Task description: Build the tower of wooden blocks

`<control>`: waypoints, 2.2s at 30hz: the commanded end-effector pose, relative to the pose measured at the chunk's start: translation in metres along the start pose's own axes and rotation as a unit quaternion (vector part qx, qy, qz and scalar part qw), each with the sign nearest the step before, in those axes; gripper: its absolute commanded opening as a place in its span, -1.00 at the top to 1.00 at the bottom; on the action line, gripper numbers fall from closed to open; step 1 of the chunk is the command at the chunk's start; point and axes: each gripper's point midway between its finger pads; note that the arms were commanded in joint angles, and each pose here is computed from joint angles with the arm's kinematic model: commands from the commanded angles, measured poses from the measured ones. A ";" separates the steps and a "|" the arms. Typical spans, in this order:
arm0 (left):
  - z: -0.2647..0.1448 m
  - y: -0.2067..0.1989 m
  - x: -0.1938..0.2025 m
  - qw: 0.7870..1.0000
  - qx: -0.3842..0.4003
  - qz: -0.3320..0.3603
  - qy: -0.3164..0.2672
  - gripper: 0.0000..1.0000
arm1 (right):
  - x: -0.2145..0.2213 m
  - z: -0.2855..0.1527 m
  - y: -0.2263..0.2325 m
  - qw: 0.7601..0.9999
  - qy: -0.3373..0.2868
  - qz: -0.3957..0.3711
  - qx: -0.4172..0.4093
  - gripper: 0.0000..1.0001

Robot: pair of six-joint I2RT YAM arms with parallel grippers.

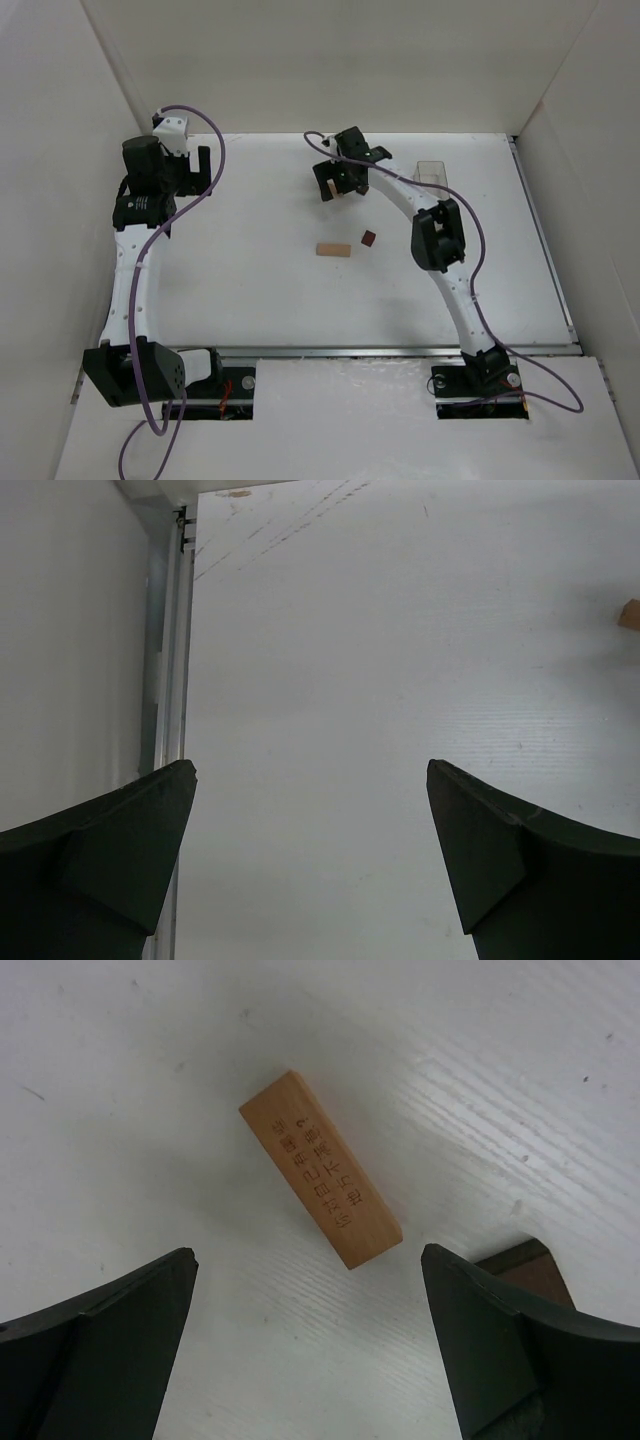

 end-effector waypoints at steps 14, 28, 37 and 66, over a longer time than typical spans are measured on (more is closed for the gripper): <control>0.001 -0.003 -0.003 1.000 0.008 0.010 -0.011 -1.00 | -0.016 0.016 -0.005 0.998 -0.033 0.023 0.048 -0.73; -0.012 -0.039 -0.003 0.989 0.123 0.086 -0.015 -1.00 | -0.046 -0.019 0.034 0.996 -0.072 -0.020 -0.038 1.00; -0.057 -0.135 -0.062 0.904 0.345 0.201 -0.149 -0.61 | -0.102 -0.263 0.115 0.865 -0.393 -0.199 -0.239 1.00; -0.115 -0.281 -0.110 0.727 0.589 0.229 -0.269 -0.32 | 0.009 -0.354 0.135 0.810 -0.420 -0.244 -0.329 1.00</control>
Point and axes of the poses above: each gripper's point midway between its finger pads, its own z axis out along the fingers, its own y axis along the line the jaws close on, x = y × z, and after that the axes turned 8 degrees about z, right-handed
